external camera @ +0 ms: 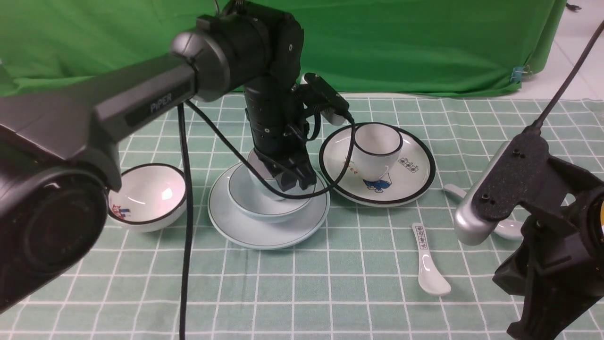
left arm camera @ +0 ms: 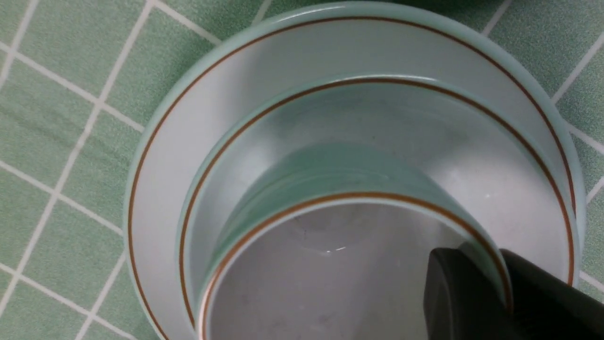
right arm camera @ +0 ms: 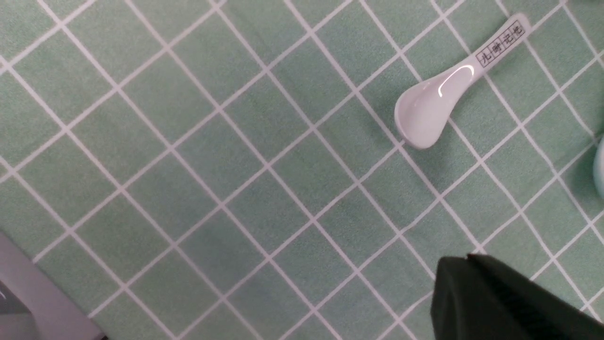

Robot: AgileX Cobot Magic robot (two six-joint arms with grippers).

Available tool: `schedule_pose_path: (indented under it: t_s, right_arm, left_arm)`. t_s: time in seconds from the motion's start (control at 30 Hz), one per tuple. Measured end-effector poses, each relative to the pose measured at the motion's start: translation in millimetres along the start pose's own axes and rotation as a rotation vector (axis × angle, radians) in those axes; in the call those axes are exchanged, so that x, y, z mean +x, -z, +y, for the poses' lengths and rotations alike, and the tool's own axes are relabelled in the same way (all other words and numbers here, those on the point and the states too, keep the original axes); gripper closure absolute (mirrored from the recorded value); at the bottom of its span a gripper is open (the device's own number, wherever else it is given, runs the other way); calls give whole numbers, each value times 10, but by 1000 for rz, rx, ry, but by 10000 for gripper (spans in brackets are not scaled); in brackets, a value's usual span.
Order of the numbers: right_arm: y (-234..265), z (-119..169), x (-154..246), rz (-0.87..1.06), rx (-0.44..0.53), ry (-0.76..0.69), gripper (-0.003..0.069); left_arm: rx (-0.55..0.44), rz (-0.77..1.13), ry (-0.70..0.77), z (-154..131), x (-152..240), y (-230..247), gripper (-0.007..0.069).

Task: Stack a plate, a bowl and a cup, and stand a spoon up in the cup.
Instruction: Use the left arm to put the blue teacup into the blue rice bowl in the middle

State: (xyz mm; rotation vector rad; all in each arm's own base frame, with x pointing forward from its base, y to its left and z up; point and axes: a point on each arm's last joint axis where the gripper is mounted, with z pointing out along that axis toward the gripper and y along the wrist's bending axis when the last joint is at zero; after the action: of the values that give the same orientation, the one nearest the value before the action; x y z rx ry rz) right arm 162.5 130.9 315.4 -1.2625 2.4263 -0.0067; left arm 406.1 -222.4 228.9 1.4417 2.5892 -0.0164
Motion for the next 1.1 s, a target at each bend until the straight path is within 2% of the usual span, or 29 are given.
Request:
schedule_pose_path:
  t_s: [0.2,0.37,0.57,0.73,0.83,1.1]
  right_arm:
    - [0,-1,-6,-7,1,0,564]
    - [0,-2,-9,-10,2,0,507]
    - [0,-4,-17,-19,4,0,488]
    - [0,-4,-17,-19,4,1,485]
    - [0,-4,-17,-19,4,1,484]
    - [0,-4,-17,-19,4,3,484]
  left_arm:
    - [4,3,1,-1,-2,-20,530]
    - [-5,-7,-1,-1,3,47,512]
    - [-10,-39,-1,-17,6,189,511]
    - [6,-50,7,-32,-2,195,556]
    - [6,-51,7,-32,-3,195,612]
    - [-8,-43,4,-7,11,195,617]
